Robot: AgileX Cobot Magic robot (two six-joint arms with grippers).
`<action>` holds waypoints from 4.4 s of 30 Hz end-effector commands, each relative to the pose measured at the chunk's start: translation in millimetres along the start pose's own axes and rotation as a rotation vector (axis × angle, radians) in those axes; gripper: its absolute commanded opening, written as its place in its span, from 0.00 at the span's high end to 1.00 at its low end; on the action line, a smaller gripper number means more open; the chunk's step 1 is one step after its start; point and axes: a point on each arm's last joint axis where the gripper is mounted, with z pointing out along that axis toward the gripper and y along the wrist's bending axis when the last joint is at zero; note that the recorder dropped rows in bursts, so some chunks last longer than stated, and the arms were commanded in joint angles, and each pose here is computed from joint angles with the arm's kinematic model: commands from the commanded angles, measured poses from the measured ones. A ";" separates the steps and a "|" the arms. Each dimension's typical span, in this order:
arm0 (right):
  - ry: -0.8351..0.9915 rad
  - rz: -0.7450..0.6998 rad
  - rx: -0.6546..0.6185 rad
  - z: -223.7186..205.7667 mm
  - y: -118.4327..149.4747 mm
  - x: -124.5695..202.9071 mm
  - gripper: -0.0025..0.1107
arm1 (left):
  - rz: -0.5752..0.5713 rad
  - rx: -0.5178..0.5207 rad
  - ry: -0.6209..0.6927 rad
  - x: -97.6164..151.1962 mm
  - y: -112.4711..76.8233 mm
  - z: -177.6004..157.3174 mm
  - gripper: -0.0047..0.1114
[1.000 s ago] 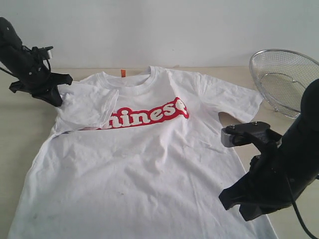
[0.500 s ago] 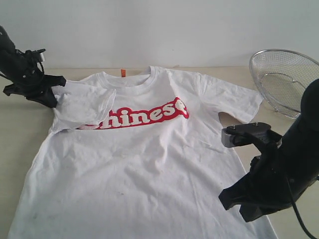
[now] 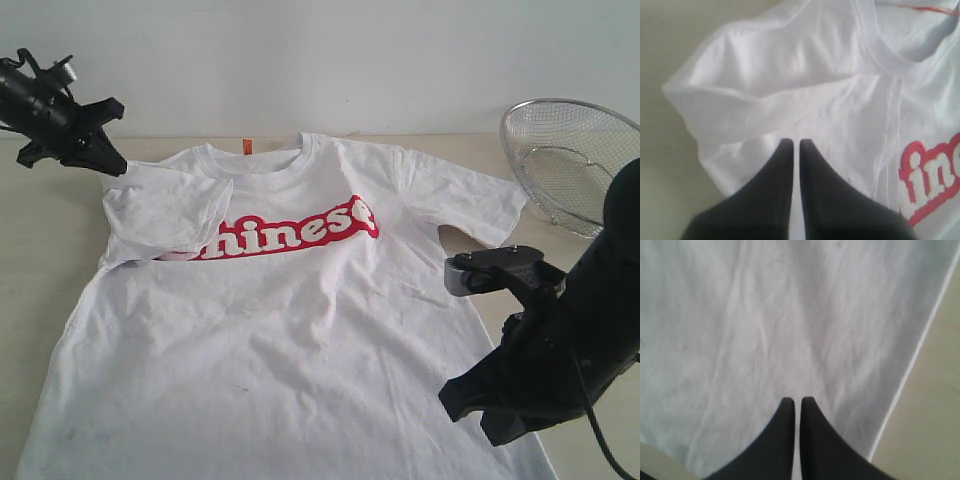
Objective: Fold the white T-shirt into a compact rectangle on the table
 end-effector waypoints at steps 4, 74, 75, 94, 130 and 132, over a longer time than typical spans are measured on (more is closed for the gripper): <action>-0.008 0.011 -0.004 -2.5 1.0 0.2 0.98 | 0.025 -0.045 -0.148 -15.6 0.2 -8.0 0.92; -0.384 0.382 -0.157 -56.6 -75.6 -92.3 0.98 | 0.084 0.220 -0.029 15.1 -126.4 -61.0 0.92; -0.388 0.410 -0.174 -51.6 -78.1 -98.8 0.98 | 0.093 0.212 -0.023 21.6 -129.1 -67.8 0.92; -0.481 0.781 -0.314 -1.1 -103.5 -131.5 0.83 | 0.080 0.159 -0.177 168.0 -133.9 -104.0 0.92; -0.538 1.234 -0.414 31.2 -168.5 -126.5 0.54 | 0.126 0.308 -0.260 226.9 -141.6 -106.0 0.92; -0.552 1.249 -0.410 30.8 -169.9 -127.0 0.54 | 0.126 0.305 -0.263 226.6 -141.3 -106.0 0.92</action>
